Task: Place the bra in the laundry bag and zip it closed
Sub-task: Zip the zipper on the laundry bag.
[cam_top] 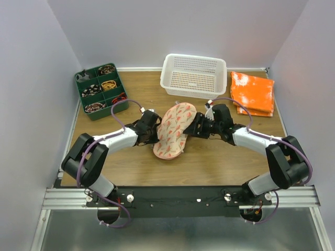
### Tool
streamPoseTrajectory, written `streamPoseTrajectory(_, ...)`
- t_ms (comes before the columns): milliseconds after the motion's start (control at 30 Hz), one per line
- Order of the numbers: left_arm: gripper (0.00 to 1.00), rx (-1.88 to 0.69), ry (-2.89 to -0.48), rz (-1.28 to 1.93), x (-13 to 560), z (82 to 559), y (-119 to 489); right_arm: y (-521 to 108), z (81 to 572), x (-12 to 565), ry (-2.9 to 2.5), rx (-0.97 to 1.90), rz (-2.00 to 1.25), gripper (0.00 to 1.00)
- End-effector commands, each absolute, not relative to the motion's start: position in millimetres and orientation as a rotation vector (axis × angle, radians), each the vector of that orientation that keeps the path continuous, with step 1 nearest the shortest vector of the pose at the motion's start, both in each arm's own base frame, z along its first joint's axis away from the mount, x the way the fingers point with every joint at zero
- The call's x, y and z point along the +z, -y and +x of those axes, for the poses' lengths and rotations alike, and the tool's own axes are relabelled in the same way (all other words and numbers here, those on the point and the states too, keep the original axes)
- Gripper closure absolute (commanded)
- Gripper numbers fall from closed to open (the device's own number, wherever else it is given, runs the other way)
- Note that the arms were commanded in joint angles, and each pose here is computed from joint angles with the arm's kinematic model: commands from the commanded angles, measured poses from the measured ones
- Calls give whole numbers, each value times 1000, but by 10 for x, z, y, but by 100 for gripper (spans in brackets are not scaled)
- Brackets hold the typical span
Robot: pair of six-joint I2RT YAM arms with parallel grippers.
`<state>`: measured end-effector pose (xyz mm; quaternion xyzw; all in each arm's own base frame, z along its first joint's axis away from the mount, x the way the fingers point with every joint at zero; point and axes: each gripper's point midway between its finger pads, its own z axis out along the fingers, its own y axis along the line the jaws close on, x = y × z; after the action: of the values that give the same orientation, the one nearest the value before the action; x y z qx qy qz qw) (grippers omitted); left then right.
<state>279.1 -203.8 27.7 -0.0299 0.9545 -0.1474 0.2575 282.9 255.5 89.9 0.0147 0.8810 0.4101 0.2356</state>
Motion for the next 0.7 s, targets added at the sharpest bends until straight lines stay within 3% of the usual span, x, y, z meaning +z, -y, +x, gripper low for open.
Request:
streamPoseTrajectory(0, 100, -266, -2667, -64, 43, 2717, 1851, -2672, 2857, 946, -2368, 1218, 16, 33)
streamPoseTrajectory(667, 100, -299, -2742, -33, -148, 2690, 1937, -2816, 2939, 798, -2257, 1350, 16, 26)
